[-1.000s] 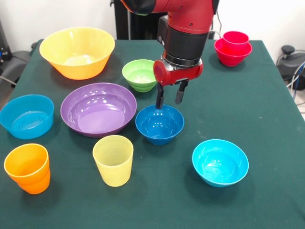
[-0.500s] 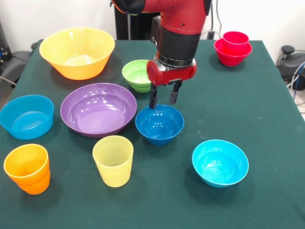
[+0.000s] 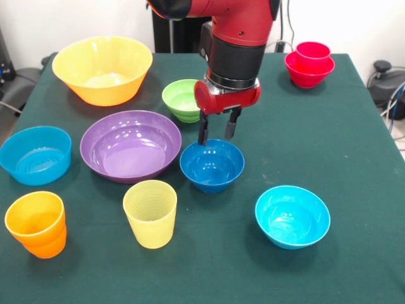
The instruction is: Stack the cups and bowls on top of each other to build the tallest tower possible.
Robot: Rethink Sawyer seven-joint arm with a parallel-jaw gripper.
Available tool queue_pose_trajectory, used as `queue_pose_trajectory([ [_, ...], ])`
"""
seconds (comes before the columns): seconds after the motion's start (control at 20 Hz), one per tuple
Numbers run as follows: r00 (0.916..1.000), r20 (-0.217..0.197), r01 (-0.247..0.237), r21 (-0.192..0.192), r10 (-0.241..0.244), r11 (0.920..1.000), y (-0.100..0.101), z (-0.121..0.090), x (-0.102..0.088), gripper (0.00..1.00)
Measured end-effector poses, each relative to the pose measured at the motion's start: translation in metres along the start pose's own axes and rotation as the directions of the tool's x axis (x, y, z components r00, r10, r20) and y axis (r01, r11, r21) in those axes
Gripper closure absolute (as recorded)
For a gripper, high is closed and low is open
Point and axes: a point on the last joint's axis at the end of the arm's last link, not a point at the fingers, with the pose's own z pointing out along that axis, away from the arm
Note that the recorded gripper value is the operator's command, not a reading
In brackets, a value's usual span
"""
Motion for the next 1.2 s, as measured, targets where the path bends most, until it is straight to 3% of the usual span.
queue_pose_trajectory([
  [0.55, 0.9982, 0.058, 0.012, -0.003, -0.012, 0.9999, 0.007, 0.000, -0.010, 0.00],
  [1.2, 0.9981, 0.060, 0.016, -0.008, -0.016, 0.9998, 0.011, 0.001, -0.012, 0.00],
])
